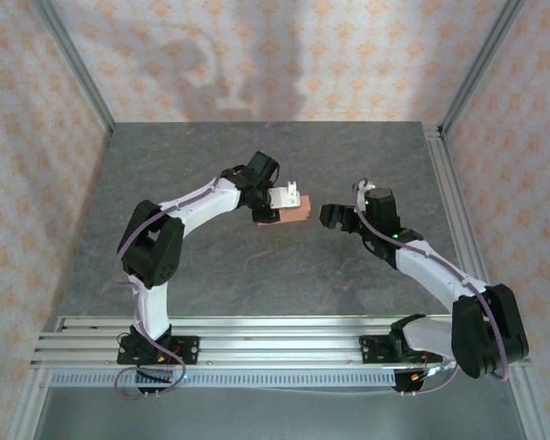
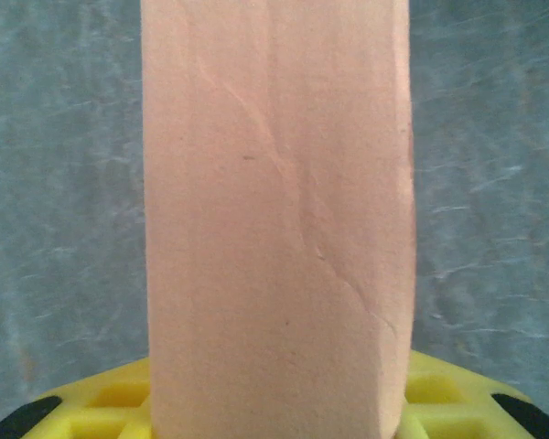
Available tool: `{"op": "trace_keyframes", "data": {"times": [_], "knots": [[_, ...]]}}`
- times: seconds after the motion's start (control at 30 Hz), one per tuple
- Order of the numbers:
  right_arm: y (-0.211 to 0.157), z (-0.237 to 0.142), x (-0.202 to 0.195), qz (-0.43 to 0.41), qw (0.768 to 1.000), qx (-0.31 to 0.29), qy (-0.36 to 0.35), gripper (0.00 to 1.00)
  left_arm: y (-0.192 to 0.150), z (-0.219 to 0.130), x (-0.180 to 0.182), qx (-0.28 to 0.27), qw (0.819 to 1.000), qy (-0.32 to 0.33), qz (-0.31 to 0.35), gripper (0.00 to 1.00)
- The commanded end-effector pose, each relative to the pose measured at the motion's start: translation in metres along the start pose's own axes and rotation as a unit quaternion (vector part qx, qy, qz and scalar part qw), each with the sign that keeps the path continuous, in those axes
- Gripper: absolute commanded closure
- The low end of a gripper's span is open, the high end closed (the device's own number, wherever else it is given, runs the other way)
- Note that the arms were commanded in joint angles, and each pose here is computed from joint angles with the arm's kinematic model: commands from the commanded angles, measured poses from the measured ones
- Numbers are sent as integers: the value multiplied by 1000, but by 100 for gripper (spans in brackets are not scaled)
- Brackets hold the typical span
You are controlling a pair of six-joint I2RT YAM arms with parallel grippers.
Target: Fold the paper box
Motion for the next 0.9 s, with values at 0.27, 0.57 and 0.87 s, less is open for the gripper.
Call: {"op": "trace_keyframes", "data": {"times": [0.27, 0.57, 0.87], "knots": [[5, 4, -3, -5, 1000, -23, -10, 0, 2, 29, 37, 75, 949, 283, 117, 59], [2, 3, -5, -3, 1000, -27, -13, 0, -11, 101, 44, 153, 927, 304, 158, 56], [2, -1, -6, -8, 999, -30, -21, 0, -17, 118, 44, 158, 927, 315, 129, 21]]}}
Point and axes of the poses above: each hand's point on the last joint's axis, 136 mm out from that joint toward the fingers, its own z axis out along the fingers, its own x axis along the line the jaws close on, y = z × x, the point moved 8 cm from there along -z, back along the fingers
